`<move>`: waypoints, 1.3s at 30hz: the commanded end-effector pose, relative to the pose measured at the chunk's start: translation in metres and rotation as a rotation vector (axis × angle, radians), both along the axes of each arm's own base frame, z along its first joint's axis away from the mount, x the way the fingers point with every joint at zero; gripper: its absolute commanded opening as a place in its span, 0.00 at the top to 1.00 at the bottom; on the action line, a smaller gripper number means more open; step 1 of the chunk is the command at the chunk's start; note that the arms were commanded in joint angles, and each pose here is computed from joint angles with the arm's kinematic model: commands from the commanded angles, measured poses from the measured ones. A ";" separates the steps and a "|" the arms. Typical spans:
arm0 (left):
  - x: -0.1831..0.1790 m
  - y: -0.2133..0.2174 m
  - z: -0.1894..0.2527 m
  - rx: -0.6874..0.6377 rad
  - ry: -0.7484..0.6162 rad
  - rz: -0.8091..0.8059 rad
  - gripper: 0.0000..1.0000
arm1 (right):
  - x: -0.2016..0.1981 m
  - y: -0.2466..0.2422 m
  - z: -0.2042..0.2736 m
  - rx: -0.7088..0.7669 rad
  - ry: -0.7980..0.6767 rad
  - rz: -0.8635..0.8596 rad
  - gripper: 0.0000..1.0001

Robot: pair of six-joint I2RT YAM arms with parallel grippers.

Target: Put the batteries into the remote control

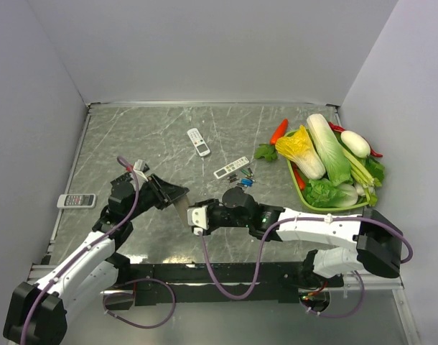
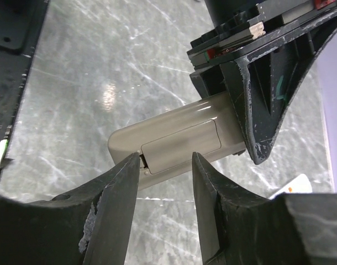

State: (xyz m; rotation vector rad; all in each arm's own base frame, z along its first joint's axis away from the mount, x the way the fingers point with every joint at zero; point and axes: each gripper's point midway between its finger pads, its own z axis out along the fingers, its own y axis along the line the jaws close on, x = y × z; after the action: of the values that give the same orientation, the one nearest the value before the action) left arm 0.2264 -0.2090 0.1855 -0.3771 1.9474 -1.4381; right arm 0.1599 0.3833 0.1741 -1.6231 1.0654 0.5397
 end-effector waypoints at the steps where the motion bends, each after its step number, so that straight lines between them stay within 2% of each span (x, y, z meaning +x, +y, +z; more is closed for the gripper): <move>1: -0.027 -0.022 0.069 -0.192 -0.090 -0.170 0.99 | 0.026 0.012 0.029 0.120 -0.171 -0.084 0.51; 11: -0.027 -0.025 0.061 -0.145 -0.067 -0.176 0.99 | 0.039 0.017 0.047 0.177 -0.257 -0.129 0.52; 15: -0.009 -0.010 0.053 -0.040 -0.092 -0.037 0.99 | 0.034 0.014 0.056 0.182 -0.181 -0.135 0.51; 17: -0.004 -0.001 0.039 0.021 -0.086 0.016 0.99 | 0.029 0.007 0.054 0.167 -0.096 -0.157 0.48; 21: 0.003 0.013 0.028 0.031 -0.109 0.115 0.99 | 0.024 -0.010 0.067 0.217 0.096 -0.246 0.40; 24: 0.006 0.019 0.022 0.012 -0.120 0.165 0.99 | 0.012 -0.021 0.070 0.267 0.336 -0.294 0.28; 25: 0.008 0.022 0.023 0.003 -0.128 0.186 0.99 | 0.011 -0.022 0.070 0.278 0.385 -0.310 0.21; 28: 0.007 0.025 0.027 -0.042 -0.164 0.207 0.99 | 0.010 -0.026 0.066 0.354 0.581 -0.382 0.13; 31: 0.005 0.026 0.033 -0.081 -0.189 0.211 0.99 | 0.010 -0.025 0.059 0.435 0.719 -0.410 0.09; 39: -0.001 0.029 0.049 -0.132 -0.253 0.216 0.99 | 0.003 0.000 0.035 0.447 0.945 -0.410 0.09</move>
State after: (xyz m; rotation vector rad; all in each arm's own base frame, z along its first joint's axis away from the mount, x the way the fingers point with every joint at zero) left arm 0.2271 -0.1824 0.2025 -0.4625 1.7088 -1.3484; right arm 0.1703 0.3669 0.1928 -0.8144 1.7310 1.0173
